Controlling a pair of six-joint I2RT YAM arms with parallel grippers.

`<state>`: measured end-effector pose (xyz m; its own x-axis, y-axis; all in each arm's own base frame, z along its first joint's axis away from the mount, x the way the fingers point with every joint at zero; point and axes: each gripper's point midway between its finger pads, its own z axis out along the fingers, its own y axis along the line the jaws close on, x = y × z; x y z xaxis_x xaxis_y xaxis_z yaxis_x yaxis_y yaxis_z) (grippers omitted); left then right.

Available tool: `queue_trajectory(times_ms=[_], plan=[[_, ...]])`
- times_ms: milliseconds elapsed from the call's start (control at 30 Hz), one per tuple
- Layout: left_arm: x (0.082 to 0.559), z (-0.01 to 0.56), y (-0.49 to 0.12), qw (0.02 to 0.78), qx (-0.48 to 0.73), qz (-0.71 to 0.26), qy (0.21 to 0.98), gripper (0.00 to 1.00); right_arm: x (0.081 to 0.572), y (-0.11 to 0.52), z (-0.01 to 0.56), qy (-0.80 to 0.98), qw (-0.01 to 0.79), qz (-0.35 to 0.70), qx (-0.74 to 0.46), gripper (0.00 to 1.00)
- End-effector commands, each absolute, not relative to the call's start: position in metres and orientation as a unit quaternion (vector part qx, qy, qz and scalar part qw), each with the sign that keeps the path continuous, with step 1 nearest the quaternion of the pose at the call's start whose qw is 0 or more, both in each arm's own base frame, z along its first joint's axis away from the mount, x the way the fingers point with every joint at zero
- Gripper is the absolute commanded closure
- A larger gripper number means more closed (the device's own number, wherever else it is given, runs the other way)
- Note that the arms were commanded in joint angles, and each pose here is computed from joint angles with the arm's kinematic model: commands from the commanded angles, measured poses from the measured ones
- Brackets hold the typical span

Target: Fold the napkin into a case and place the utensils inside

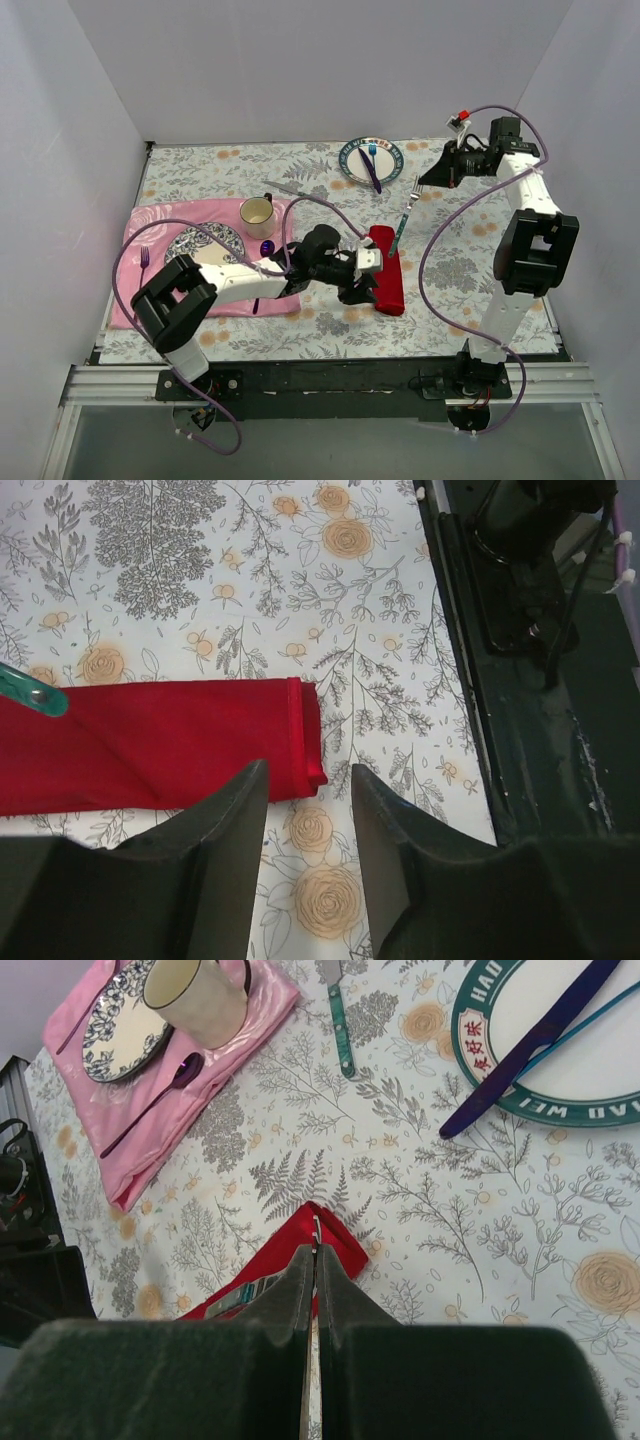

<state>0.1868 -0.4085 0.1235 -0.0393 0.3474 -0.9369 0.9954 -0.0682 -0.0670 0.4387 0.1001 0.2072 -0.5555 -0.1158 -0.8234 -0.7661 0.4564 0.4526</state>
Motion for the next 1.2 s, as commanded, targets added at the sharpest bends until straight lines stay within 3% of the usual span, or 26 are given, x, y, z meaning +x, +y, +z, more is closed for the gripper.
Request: queue_trajectory(times_ms=[0, 267, 567, 833, 1167], plan=[[0.204, 0.141, -0.430, 0.427, 0.594, -0.420, 0.537, 0.64, 0.426, 0.099, 0.219, 0.763, 0.389, 0.422, -0.296, 0.99], [0.197, 0.116, -0.443, 0.419, 0.608, -0.400, 0.542, 0.82, 0.421, 0.104, 0.192, 0.779, 0.381, 0.422, -0.266, 0.99], [0.197, 0.086, -0.453, 0.404, 0.625, -0.384, 0.547, 0.88, 0.430, 0.102, 0.168, 0.787, 0.374, 0.423, -0.250, 0.99], [0.193, 0.045, -0.431, 0.360, 0.648, -0.356, 0.569, 0.94, 0.431, 0.099, 0.140, 0.800, 0.357, 0.416, -0.243, 0.99], [0.194, 0.033, -0.404, 0.341, 0.659, -0.338, 0.579, 0.96, 0.412, 0.100, 0.127, 0.809, 0.327, 0.424, -0.241, 0.99]])
